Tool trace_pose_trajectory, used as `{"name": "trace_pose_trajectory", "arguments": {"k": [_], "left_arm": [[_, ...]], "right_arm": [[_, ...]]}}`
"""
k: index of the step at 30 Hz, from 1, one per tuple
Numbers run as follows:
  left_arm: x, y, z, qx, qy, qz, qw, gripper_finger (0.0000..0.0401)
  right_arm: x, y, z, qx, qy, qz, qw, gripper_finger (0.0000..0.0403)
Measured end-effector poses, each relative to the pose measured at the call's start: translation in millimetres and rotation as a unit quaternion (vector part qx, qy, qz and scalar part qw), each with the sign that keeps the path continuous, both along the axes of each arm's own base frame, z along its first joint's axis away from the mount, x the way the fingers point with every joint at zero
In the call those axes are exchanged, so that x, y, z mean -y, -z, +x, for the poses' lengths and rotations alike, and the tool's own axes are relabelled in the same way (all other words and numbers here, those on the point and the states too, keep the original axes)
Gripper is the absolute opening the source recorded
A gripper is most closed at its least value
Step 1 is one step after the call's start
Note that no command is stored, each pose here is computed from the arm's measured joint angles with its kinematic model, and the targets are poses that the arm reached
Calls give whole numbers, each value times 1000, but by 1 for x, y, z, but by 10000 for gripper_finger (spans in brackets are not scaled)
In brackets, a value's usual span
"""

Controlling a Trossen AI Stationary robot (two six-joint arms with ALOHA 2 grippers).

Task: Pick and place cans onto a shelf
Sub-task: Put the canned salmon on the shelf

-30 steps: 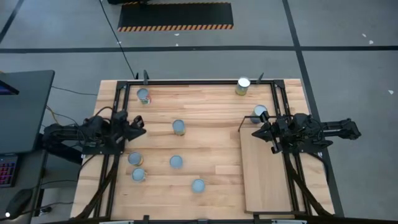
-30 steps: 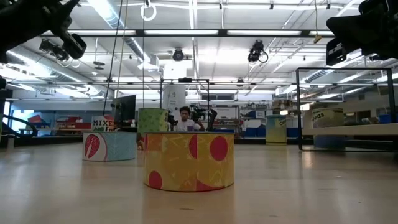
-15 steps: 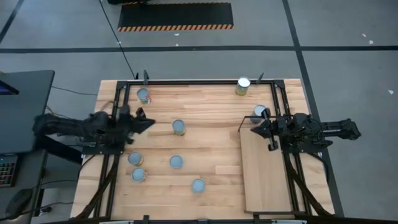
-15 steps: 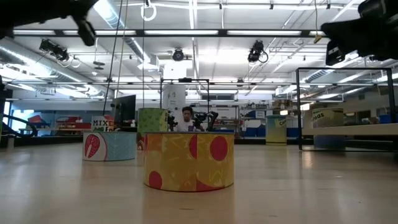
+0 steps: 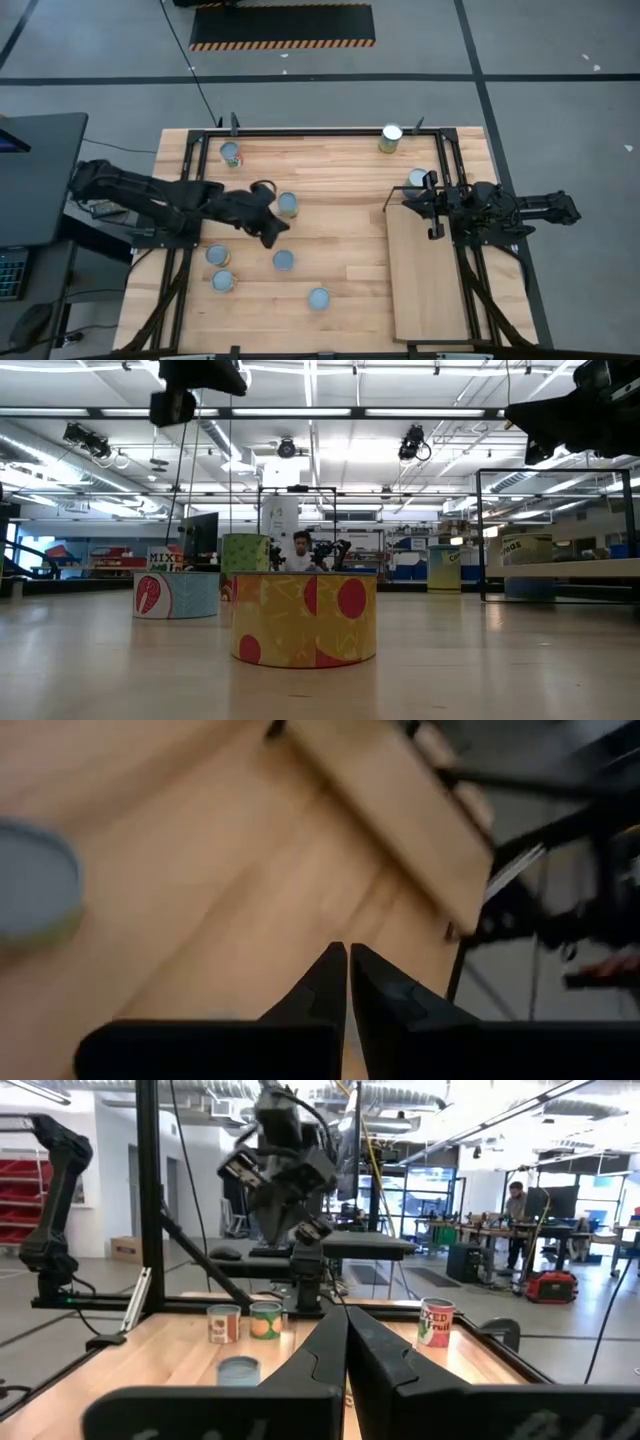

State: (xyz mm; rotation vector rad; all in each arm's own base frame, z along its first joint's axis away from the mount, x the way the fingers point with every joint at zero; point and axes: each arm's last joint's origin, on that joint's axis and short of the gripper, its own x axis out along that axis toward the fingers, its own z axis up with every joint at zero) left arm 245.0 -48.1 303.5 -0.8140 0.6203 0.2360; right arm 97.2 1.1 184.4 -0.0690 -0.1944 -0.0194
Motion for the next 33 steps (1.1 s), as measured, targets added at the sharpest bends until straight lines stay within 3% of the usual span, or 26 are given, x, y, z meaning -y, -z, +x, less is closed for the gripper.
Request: {"name": "trace_pose_trajectory", "arguments": {"k": [3,7,12,15,19,23,27,33], "left_arm": [[12,-12,7,-51,15,-6,999,25],[30,-17,11,-79,45,1,996,38],[45,-7,5,-127,43,-21,991,104],[46,1,-3,-180,15,-15,983,161],[46,6,-12,-215,-38,-8,976,234],[47,22,-16,-248,-77,-15,966,283],[46,52,-18,-258,-132,-53,956,294],[40,82,-16,-246,-164,-96,950,279]], "right_arm": [[0,-4,-1,22,-12,33,999,16],[0,-12,-3,68,-49,189,978,16],[2,-23,-8,133,-74,339,928,16],[2,-25,-8,136,-95,392,905,16],[0,-48,-11,147,-117,405,895,15],[-3,-88,-13,146,-128,383,903,8],[-7,-132,-4,112,-116,347,924,6],[-11,-182,28,83,-98,312,941,6]]}}
